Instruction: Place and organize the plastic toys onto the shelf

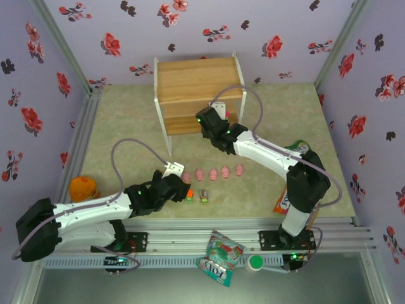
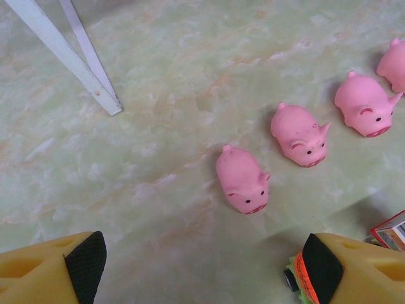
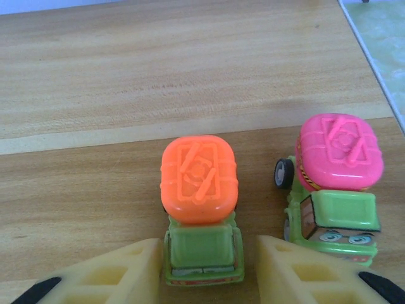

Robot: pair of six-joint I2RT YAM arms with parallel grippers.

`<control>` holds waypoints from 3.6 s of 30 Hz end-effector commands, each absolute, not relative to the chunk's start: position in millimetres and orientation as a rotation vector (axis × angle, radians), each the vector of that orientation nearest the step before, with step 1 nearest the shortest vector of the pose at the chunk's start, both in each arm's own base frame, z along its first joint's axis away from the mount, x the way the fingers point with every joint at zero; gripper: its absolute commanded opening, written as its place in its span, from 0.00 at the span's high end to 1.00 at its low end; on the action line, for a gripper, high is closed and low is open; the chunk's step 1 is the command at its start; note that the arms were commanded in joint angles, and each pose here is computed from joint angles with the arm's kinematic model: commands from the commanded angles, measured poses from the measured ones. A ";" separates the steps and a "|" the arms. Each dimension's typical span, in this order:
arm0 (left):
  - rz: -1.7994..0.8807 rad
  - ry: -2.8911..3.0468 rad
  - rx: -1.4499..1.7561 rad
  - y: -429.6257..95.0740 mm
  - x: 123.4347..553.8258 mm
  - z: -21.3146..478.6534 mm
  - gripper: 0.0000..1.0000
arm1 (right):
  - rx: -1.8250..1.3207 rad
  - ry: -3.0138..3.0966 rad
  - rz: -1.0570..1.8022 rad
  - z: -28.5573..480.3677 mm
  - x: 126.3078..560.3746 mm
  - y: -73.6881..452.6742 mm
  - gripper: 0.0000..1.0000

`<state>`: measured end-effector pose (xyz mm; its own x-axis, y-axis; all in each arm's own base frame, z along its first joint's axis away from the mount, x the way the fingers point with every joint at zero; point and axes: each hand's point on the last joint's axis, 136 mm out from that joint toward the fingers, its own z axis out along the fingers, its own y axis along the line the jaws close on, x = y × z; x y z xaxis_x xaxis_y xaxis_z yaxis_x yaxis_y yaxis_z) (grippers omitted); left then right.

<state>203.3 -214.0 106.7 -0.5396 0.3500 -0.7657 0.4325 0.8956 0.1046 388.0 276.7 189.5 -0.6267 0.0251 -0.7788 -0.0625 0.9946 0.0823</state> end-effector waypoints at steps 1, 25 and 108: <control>-0.153 2.163 0.552 -218.1 203.3 119.0 0.14 | -0.022 2.214 0.096 202.9 380.1 267.7 0.57; -0.122 2.163 0.520 -217.0 201.1 117.2 0.14 | -0.050 2.210 0.126 206.8 303.3 246.9 0.57; -0.067 2.540 0.194 -252.3 149.9 20.6 0.36 | -0.021 2.319 0.163 128.6 218.1 192.9 0.61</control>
<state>147.3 -248.5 20.0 -0.8171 0.1231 -0.5632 0.1563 0.9877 -0.0108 214.1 192.4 126.3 -0.7050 0.0157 -0.7090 -0.0877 0.9901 0.1092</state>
